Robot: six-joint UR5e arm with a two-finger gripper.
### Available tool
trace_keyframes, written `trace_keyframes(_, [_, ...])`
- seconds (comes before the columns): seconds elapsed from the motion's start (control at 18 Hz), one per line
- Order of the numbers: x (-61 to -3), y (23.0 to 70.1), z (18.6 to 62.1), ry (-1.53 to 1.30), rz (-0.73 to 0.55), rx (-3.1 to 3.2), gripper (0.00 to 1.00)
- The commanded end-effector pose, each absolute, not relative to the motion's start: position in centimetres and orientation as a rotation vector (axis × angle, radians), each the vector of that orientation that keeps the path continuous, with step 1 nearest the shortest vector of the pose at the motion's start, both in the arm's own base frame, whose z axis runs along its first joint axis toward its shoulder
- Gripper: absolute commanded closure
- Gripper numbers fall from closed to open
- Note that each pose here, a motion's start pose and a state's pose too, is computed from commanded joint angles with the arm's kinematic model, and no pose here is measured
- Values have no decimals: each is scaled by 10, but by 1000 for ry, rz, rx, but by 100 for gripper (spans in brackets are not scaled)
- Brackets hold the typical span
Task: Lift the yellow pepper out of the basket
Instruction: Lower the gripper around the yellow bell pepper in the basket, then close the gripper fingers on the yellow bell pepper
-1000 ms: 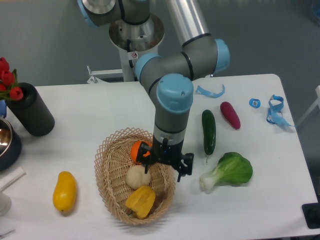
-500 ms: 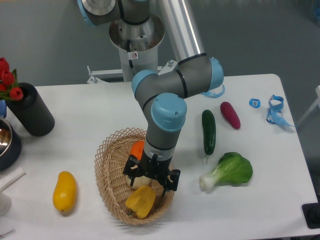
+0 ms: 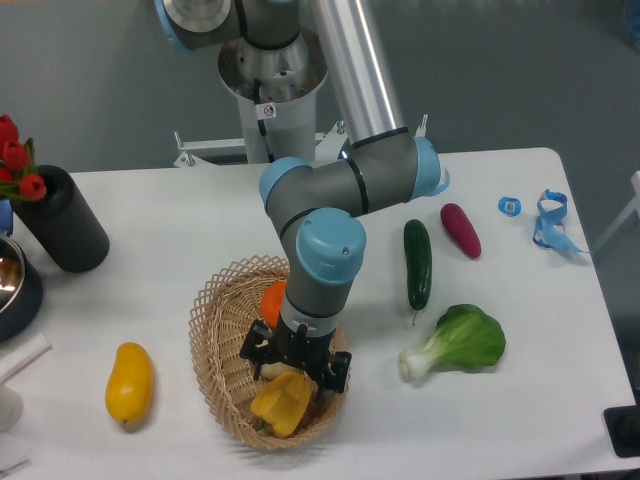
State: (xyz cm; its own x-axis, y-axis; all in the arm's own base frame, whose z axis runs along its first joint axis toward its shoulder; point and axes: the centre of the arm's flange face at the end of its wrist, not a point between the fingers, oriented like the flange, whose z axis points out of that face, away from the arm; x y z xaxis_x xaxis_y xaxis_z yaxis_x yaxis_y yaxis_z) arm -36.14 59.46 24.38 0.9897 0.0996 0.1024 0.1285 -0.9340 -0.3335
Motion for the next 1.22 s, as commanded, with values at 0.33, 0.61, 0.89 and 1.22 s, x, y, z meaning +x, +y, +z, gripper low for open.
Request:
trace_keyframes(0.33, [-362,596,233,-167,-131,-2801,0])
trace_keyframes(0.61, [-362,598,225,-164,-130,-2814,0])
trace_keyframes(0.89, [-359,601,223,-157,-113,-2827,0])
trace_keyframes(1.22, [-356,604,219,-151,-116,-2829,0])
